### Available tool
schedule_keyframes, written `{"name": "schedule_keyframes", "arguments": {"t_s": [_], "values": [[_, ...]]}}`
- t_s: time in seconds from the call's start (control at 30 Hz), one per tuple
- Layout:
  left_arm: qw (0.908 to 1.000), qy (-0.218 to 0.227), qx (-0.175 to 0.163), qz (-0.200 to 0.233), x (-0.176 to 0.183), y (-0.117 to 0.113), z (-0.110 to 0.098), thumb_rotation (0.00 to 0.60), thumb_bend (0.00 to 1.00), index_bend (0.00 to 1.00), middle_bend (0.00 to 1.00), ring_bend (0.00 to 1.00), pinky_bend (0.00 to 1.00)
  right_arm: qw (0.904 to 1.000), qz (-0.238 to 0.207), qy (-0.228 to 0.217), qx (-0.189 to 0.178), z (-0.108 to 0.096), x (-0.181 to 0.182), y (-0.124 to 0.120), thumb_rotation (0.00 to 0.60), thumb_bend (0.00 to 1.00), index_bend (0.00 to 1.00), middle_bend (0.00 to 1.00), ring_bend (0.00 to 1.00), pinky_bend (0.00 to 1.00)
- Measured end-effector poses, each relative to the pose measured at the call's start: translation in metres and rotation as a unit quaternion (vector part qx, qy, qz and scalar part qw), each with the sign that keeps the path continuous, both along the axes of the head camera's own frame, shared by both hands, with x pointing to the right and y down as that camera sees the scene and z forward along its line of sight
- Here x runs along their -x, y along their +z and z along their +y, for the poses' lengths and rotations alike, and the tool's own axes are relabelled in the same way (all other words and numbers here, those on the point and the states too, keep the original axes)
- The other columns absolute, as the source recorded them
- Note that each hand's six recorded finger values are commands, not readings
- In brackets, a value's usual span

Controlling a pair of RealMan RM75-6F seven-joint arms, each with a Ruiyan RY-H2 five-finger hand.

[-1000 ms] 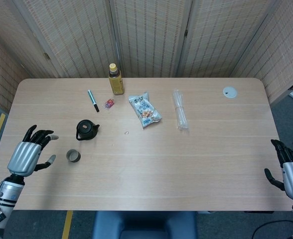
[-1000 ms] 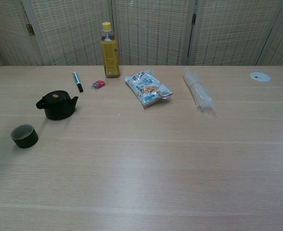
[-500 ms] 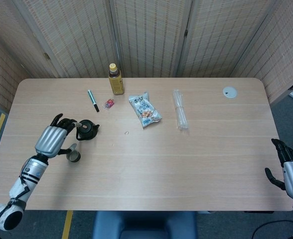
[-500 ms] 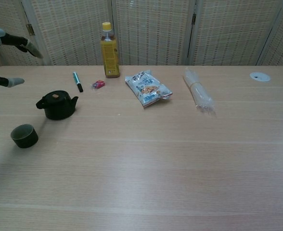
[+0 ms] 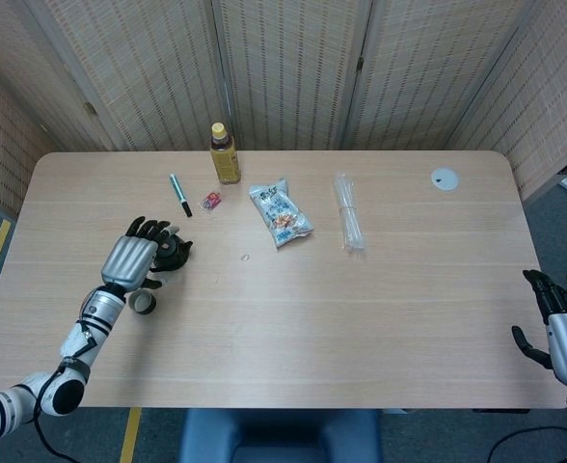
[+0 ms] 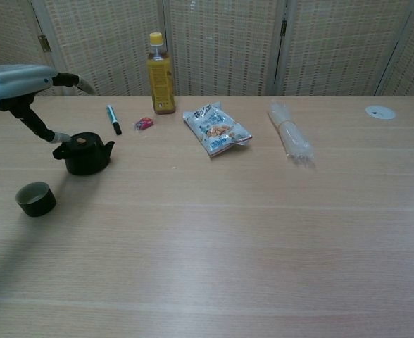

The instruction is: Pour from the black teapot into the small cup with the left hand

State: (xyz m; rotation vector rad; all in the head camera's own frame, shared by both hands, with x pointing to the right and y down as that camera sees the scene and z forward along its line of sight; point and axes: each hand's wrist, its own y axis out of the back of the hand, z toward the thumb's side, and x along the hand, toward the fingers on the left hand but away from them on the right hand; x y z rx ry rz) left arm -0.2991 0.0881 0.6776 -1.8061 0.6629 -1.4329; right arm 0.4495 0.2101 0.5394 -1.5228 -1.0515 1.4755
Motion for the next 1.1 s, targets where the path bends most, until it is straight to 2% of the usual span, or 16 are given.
{"name": "schedule_keyframes", "arguments": {"t_s": [0.2, 0.5, 1.1], "values": [[0.9996, -0.023, 0.018, -0.002, -0.01, 0.017, -0.004, 0.6, 0.26, 0.14, 0.09, 0.07, 0.0, 1.0, -0.002, -0.004, -0.001, -0.001, 0.003, 0.0, 0.6, 0.36, 0.09, 0.16, 0.21, 0.06], [0.999, -0.027, 0.027, -0.021, -0.023, 0.04, -0.013, 0.6, 0.26, 0.14, 0.09, 0.07, 0.0, 1.0, -0.002, 0.0, -0.003, 0.001, 0.001, -0.002, 0.6, 0.36, 0.09, 0.16, 0.21, 0.06], [0.9964, -0.046, 0.035, -0.061, -0.016, 0.068, -0.026, 0.6, 0.26, 0.14, 0.09, 0.07, 0.0, 1.0, -0.001, 0.006, -0.001, 0.001, -0.003, -0.002, 0.6, 0.36, 0.09, 0.15, 0.21, 0.06]]}}
